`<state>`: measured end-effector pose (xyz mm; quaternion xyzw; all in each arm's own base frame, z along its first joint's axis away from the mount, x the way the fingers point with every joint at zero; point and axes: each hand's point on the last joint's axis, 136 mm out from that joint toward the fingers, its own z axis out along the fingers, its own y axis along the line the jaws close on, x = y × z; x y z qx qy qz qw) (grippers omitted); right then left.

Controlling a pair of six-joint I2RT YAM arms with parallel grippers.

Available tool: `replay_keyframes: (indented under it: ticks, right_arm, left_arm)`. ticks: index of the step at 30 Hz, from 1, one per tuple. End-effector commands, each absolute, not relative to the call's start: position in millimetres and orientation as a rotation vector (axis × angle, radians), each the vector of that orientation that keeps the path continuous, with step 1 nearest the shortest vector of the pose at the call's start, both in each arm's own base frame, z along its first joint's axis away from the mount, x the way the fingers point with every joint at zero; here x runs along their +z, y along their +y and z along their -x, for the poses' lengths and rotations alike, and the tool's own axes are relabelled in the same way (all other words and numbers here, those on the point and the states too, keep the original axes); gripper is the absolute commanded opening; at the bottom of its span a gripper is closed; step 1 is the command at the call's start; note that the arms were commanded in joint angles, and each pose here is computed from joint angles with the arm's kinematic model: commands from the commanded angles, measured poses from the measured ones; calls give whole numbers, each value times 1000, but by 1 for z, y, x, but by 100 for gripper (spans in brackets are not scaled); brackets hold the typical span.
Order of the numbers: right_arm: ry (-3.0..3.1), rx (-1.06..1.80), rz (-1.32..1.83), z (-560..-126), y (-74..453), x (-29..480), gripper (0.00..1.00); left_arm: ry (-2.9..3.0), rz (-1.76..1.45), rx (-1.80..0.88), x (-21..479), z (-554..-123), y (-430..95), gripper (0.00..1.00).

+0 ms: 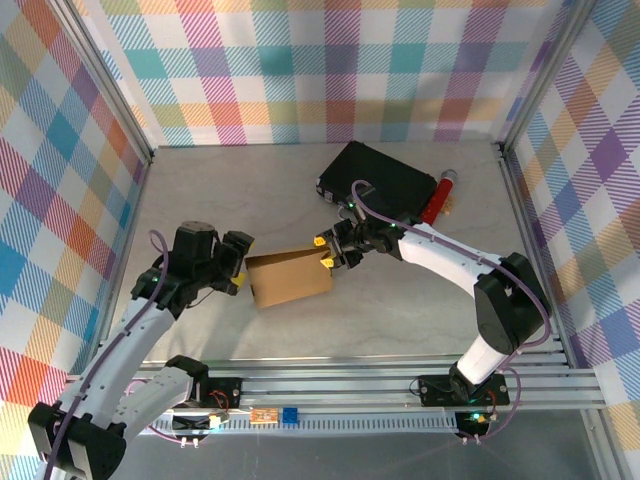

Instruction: Fold the paper box

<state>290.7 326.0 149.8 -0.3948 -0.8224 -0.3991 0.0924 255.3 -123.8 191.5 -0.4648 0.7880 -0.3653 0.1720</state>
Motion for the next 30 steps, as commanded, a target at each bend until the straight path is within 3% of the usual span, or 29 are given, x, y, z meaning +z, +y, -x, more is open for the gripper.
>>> replay_keyframes:
  ticks: [1, 12, 22, 30]
  right_arm:
    - [-2492, -976, 1257, -277, 305, 111, 38]
    - [-2489, -976, 1252, -276, 305, 110, 37]
    - [-2498, -962, 1247, -275, 304, 108, 36]
    - [-2510, -939, 1231, -271, 301, 103, 35]
  left_arm:
    - [2195, 1460, -1190, 197, -255, -136, 78]
    - [2082, 1580, -1239, 175, -261, -131, 70]
    - [2008, 1677, -1246, 151, -255, -117, 44]
    - [2020, 1710, -1217, 135, -239, -111, 38]
